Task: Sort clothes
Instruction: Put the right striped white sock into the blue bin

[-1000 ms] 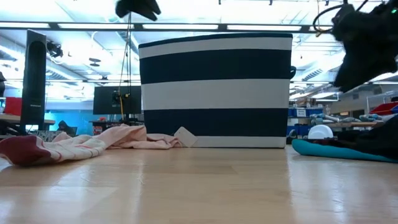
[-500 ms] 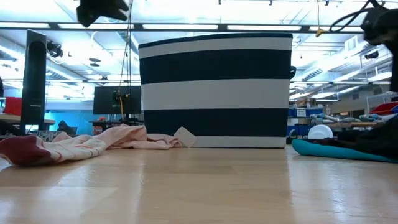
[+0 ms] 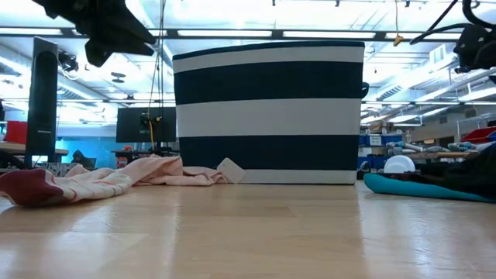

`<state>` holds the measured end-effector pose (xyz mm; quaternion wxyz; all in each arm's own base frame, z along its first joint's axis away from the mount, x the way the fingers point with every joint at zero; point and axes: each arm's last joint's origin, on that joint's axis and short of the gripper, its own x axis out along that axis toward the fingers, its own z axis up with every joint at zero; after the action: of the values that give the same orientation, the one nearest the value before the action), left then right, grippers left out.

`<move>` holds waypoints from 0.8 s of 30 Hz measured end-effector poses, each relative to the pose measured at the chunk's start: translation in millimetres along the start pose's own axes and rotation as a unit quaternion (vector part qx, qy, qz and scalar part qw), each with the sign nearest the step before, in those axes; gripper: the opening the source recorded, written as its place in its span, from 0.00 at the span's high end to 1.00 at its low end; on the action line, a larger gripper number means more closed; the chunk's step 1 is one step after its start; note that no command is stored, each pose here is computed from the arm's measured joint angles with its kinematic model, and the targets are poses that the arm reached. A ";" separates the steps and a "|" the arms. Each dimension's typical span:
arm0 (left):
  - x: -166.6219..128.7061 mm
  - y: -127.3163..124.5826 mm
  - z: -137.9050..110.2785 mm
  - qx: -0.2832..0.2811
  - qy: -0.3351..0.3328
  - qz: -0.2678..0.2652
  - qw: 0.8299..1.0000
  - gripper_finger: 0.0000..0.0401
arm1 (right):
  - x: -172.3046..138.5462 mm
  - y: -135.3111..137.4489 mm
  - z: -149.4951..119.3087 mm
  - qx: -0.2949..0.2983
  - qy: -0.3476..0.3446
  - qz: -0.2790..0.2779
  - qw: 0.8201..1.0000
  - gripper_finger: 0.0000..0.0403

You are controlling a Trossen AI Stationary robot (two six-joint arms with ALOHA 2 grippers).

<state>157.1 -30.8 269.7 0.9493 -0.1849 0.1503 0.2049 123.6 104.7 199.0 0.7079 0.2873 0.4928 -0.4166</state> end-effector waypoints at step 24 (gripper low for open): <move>3.2 -1.5 -1.8 -0.003 -0.021 -0.015 1.000 0.67 | -1.7 -2.7 1.8 0.013 0.016 0.040 0.999 0.99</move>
<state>160.2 -31.8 267.4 0.9548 -0.1856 0.1266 0.1948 121.8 102.4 201.3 0.7120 0.3226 0.4869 -0.3897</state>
